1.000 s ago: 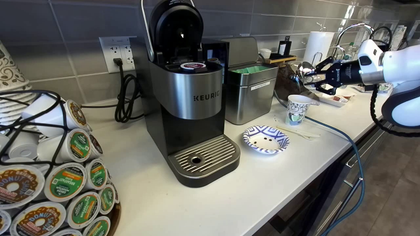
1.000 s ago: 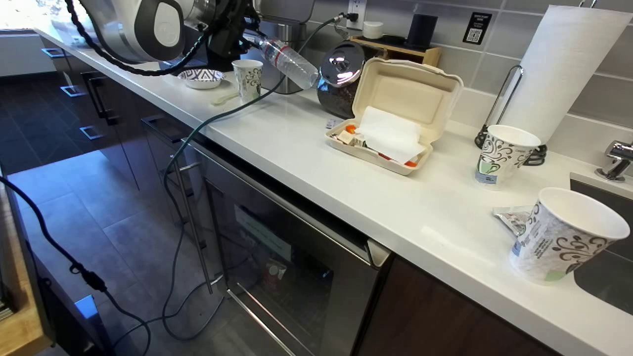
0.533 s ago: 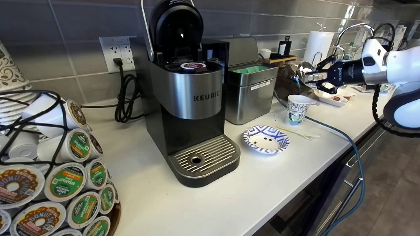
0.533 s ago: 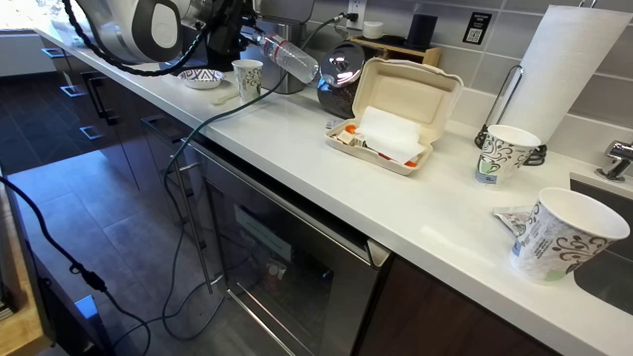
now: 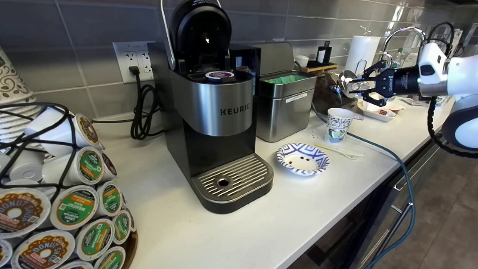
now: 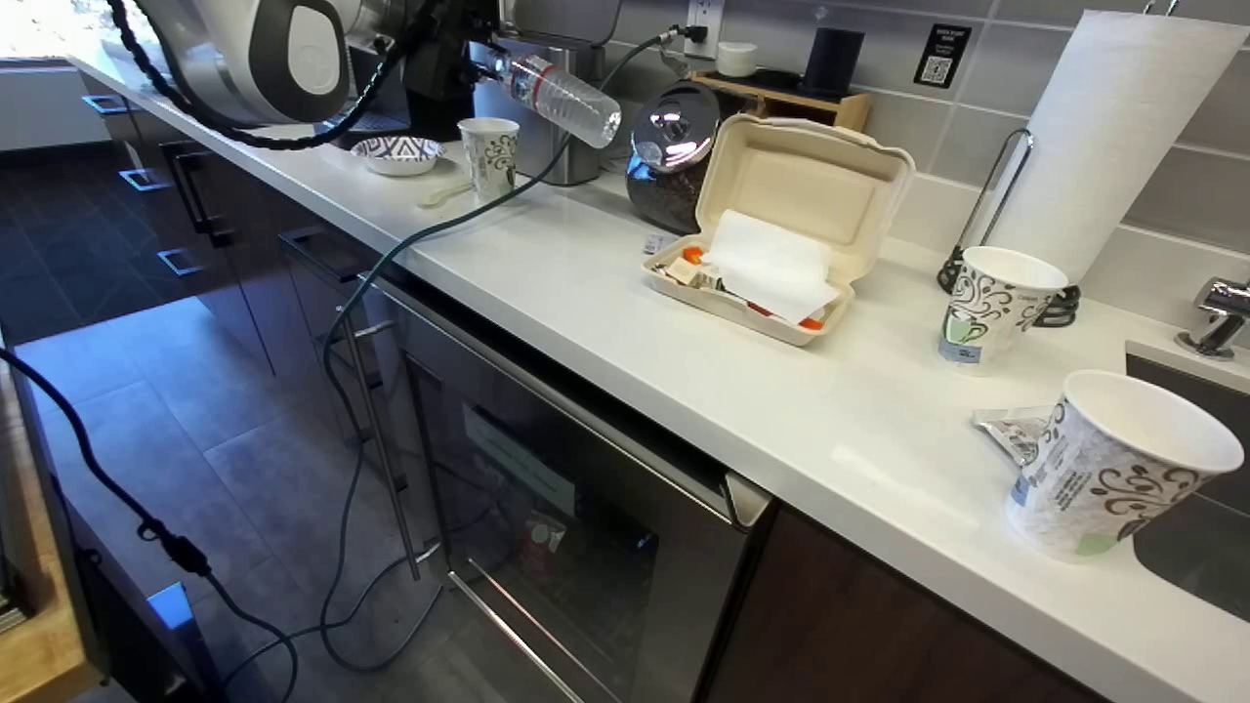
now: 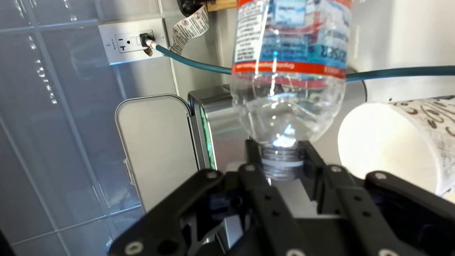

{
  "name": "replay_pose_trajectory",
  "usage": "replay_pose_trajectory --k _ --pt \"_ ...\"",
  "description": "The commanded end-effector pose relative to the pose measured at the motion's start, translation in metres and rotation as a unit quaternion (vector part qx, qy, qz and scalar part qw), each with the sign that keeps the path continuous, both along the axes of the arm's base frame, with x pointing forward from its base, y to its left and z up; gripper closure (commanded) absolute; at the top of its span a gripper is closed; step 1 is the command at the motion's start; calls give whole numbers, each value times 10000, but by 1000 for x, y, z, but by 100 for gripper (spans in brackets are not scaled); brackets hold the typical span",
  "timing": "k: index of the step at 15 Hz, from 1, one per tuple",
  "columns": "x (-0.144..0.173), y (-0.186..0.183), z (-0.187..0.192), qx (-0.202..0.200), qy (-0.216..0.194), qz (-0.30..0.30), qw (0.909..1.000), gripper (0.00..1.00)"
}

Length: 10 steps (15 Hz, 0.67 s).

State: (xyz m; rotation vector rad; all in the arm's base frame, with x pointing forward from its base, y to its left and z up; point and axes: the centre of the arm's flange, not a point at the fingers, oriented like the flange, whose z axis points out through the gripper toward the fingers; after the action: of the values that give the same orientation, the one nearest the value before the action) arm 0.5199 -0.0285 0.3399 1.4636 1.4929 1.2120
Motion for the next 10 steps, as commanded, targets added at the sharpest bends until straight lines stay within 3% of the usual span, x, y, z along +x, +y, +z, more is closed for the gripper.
replay_pose_trajectory --k 1,7,10 --pt "-20 23 8 -259 -130 120 9995 92" --pt "-32 54 12 -530 -196 89 9984 92" --pt "-17 43 -2 -339 30 -76 9994 92"
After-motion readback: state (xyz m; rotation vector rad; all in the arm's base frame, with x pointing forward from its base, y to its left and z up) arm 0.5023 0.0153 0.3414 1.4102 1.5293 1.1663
